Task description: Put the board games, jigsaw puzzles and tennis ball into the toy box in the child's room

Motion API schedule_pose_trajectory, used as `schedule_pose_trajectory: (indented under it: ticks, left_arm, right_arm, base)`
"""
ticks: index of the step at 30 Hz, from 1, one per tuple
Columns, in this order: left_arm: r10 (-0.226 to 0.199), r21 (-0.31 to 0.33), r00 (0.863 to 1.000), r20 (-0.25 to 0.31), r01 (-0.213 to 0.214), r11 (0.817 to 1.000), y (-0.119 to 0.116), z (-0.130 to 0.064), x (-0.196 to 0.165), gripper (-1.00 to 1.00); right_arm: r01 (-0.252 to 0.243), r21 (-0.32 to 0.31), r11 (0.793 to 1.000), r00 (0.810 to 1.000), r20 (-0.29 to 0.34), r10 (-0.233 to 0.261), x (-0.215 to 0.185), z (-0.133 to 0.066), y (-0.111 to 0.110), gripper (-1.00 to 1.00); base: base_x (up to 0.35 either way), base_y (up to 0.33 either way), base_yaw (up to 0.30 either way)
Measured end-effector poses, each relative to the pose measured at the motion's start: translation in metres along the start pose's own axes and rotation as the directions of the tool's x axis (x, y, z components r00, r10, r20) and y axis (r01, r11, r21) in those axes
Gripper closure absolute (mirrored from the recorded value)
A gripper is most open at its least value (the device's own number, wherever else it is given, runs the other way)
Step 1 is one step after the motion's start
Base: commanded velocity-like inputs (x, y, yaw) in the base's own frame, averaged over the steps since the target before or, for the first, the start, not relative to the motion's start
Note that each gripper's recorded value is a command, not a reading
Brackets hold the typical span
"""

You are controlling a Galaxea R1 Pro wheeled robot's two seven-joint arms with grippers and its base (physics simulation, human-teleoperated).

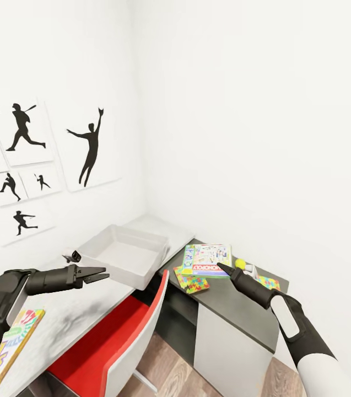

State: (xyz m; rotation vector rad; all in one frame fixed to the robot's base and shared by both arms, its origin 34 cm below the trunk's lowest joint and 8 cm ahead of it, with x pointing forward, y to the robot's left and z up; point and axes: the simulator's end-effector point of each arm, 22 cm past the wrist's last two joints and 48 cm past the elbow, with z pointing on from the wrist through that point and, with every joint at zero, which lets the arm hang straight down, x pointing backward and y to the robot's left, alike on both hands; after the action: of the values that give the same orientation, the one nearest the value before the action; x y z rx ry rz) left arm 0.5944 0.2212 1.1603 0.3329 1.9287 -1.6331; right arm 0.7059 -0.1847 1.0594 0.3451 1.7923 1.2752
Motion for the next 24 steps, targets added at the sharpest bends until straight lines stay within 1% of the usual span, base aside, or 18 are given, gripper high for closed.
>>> schedule_pose_trajectory:
  ticks: [24]
  left_arm:
    - [0.002, 0.000, 1.000, 0.000, -0.002, 1.000, 0.0001, 0.0001, 0.0000, -1.00]
  right_arm:
    - [-0.001, 0.000, 1.000, 1.000, 0.001, 0.001, -0.0007, -0.0008, -0.0005, 1.00]
  base:
    - [0.005, 0.000, 0.000]
